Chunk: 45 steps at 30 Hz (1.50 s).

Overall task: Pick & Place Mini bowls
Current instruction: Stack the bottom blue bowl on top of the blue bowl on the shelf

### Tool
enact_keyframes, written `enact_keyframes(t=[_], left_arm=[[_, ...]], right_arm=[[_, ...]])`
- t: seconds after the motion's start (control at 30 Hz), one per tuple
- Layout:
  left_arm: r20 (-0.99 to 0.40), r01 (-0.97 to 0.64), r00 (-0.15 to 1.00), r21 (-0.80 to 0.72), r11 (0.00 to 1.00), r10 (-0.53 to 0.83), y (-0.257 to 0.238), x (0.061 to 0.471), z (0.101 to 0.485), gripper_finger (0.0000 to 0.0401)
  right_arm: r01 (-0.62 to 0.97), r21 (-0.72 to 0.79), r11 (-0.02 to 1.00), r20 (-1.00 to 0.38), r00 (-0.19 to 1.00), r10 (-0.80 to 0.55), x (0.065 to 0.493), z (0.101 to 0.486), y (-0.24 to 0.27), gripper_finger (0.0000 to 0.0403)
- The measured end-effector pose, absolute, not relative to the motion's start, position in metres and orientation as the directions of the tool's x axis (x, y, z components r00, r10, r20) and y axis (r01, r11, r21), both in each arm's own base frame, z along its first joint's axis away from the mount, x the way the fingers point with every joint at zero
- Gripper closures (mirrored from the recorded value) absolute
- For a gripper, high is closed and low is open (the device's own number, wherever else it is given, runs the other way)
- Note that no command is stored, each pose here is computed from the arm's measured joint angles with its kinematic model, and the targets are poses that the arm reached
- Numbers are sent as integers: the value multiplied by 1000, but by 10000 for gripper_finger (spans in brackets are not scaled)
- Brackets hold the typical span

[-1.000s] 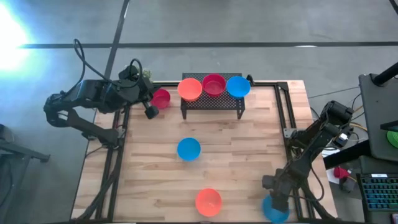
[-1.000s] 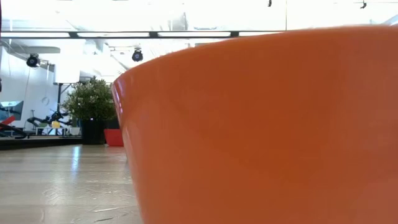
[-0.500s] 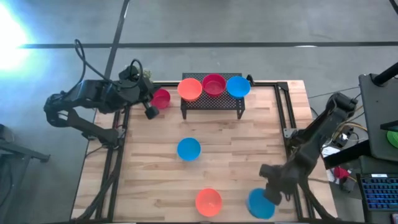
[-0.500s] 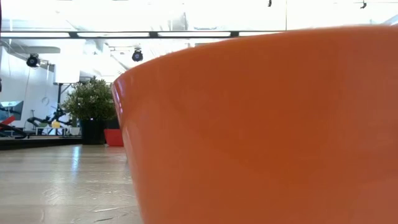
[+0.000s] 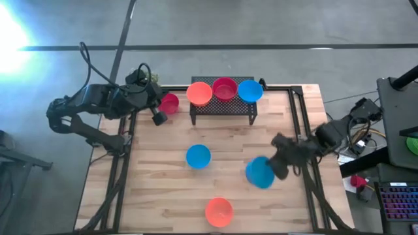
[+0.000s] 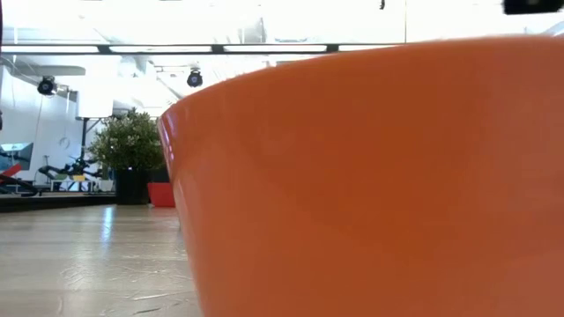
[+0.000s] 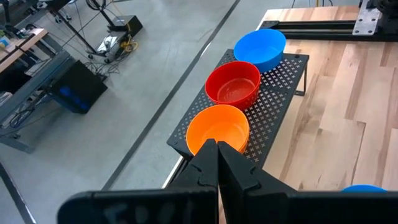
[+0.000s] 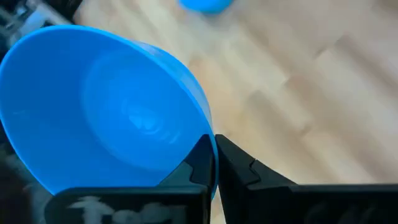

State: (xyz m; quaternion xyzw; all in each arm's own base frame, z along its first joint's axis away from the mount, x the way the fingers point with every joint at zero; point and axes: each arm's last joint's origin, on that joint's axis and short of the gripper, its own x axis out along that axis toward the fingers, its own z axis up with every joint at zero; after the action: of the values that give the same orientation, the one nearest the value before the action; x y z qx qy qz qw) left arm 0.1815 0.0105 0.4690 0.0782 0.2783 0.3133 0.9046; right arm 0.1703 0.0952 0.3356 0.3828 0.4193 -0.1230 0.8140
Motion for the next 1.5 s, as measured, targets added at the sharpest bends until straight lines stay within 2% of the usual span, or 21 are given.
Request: enact_keyframes(t=[0.17, 0.53, 0.83, 1.23, 1.4, 1.5], left_arm=[[-454, -523, 649, 316, 791, 611, 10, 182, 469, 401], [-449, -526, 652, 311, 791, 611, 11, 182, 470, 401], [-448, -527, 653, 310, 791, 610, 11, 182, 470, 401], [-430, -536, 665, 294, 791, 610, 11, 183, 472, 401], [-417, -543, 673, 281, 791, 610, 10, 184, 473, 401], [-404, -549, 682, 268, 791, 610, 10, 185, 475, 401]], right_arm=[[538, 456, 709, -765, 644, 3, 179, 367, 64, 395], [698, 428, 575, -711, 652, -262, 173, 418, -16, 395], [759, 375, 533, -675, 617, -404, 157, 433, -68, 395], [773, 316, 550, -603, 611, -513, 153, 442, -116, 395], [784, 232, 576, -644, 568, -513, 171, 437, -142, 395], [767, 234, 597, -687, 566, -456, 184, 432, -161, 395]])
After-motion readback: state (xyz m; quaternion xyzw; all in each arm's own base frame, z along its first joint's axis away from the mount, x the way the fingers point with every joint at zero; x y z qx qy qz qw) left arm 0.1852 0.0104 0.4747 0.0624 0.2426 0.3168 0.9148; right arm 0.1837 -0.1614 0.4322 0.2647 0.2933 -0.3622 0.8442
